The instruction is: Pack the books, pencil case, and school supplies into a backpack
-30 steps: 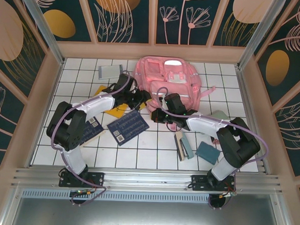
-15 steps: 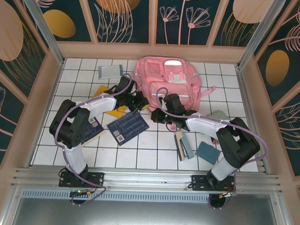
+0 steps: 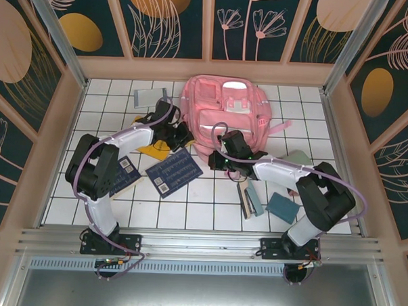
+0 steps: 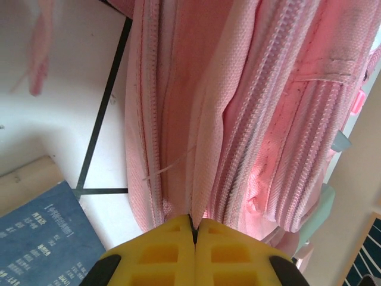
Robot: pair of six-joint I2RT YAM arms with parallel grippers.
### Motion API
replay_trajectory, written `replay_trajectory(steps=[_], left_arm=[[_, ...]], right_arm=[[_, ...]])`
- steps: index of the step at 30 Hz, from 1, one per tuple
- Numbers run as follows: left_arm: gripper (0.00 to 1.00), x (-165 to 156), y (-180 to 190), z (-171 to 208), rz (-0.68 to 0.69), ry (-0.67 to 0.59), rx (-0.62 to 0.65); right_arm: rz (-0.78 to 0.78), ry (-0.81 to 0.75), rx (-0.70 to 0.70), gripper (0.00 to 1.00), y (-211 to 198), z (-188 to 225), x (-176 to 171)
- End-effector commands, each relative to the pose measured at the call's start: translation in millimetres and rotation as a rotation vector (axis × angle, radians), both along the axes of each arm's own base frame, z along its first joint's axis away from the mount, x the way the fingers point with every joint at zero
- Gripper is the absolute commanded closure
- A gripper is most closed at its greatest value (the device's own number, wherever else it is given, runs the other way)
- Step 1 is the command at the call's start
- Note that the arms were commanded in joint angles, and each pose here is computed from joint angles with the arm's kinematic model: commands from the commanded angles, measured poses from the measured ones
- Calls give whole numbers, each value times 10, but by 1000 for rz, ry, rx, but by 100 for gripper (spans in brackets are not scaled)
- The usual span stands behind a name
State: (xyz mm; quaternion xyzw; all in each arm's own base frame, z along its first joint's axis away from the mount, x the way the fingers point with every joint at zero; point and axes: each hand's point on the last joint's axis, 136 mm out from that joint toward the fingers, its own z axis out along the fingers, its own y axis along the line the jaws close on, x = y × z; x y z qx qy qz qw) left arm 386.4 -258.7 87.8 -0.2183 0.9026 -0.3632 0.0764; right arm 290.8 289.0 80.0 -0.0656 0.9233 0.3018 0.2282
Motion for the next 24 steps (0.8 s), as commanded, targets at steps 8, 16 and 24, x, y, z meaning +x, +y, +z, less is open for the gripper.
replay_trajectory(steps=[8, 16, 24], left_arm=[[100, 335, 390, 372, 74, -131, 134], [100, 512, 536, 478, 109, -172, 221], [100, 969, 243, 661, 23, -251, 171]], right_arm=[[-83, 44, -87, 100, -687, -12, -54], [-144, 86, -140, 100, -1070, -42, -18], [-20, 78, 31, 100, -715, 166, -55]])
